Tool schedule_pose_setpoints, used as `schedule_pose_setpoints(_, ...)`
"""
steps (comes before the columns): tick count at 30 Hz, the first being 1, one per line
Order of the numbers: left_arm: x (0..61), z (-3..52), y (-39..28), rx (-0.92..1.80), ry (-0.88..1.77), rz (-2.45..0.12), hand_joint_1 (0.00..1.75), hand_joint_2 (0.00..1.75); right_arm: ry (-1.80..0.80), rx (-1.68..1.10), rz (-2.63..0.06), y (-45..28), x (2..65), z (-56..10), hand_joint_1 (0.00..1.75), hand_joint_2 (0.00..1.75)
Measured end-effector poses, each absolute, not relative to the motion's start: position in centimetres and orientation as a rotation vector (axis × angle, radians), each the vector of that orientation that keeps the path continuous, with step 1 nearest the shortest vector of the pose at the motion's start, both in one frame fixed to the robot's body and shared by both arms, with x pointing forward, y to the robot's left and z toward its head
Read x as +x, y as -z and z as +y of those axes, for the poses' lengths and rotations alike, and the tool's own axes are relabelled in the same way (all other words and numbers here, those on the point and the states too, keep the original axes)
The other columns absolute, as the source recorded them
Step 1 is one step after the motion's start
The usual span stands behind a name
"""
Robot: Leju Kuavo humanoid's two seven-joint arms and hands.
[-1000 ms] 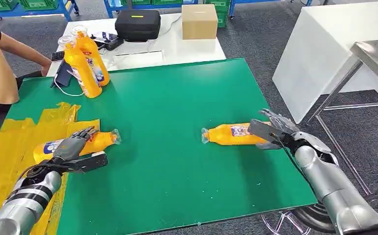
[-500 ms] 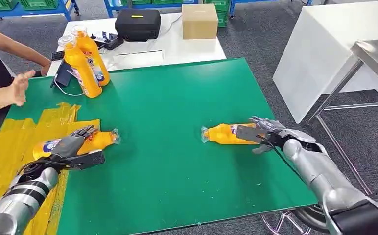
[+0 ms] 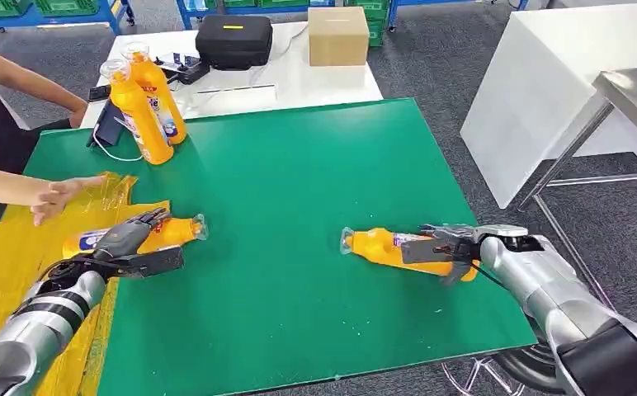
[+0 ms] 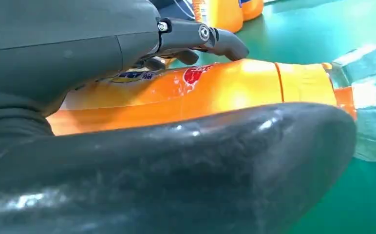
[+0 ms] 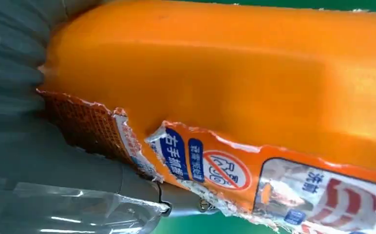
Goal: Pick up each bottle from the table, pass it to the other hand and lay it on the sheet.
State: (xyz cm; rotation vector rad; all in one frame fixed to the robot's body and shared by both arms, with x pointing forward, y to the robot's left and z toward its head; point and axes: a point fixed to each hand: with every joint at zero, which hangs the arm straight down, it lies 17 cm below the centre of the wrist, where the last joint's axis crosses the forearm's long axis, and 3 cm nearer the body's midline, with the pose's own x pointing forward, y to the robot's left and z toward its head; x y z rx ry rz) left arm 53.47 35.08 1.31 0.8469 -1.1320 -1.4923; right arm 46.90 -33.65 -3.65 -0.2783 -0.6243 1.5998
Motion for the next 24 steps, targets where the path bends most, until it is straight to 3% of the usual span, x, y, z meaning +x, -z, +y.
schedule_pose_setpoints(9,53.6,33.6,-1.7,0.800,1.422,-1.215,0.00,0.00,-1.554,-0.327,-0.654,2.6,48.3,-34.7,1.75,1.75)
schedule_pose_setpoints(16,51.5,28.4,-5.5,0.272,0.790,-1.575,0.00,0.00,-1.287,-0.247,-0.924,0.6,50.6,-29.2,1.75,1.75)
schedule_pose_setpoints(19,50.7,26.6,-10.3,0.017,0.508,-1.696,0.00,0.00,-1.156,-0.142,-1.077,-1.3,50.7,-25.3,1.75,1.75)
schedule_pose_setpoints(24,49.9,26.7,-14.6,-0.009,0.415,-1.812,0.00,0.00,-1.108,-0.080,-1.185,-3.7,50.7,-22.1,1.75,1.75)
